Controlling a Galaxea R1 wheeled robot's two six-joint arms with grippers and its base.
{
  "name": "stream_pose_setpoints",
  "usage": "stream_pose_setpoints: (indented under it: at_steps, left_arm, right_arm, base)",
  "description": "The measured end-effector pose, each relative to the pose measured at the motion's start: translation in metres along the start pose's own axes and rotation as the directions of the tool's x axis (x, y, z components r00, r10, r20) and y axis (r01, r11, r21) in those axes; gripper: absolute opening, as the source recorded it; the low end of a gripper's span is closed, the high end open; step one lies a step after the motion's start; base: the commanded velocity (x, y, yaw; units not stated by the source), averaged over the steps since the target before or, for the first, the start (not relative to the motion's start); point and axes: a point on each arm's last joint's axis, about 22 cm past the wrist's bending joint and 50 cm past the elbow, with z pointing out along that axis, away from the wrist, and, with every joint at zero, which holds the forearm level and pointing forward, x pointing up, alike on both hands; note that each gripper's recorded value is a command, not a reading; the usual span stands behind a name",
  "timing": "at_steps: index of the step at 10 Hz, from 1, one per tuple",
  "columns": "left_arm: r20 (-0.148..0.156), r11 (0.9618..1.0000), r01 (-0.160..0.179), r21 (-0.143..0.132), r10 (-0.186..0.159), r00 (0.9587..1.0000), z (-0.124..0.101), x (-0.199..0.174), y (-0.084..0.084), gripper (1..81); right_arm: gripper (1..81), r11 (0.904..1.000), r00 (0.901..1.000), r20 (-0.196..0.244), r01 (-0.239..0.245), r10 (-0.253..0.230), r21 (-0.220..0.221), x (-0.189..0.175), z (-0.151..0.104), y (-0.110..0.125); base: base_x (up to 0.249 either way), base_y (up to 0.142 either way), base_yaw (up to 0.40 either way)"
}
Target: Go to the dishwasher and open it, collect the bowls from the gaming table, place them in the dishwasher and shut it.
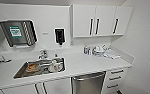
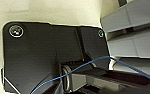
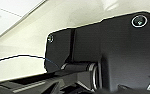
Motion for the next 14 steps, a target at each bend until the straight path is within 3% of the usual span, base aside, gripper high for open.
stream_pose_setpoints:
  at_steps: [14]
  left_arm:
    - [-0.001, 1.0, 0.0, 0.004, 0.0, 1.0, -0.0002, 0.0003, -0.0021, 81.1]
  right_arm:
    - [81.1, 1.0, 1.0, 0.0, 0.0, 0.0, -0.005, -0.0004, 0.0002, 0.0019]
  base:
    - [0.101, 0.0, 0.0]
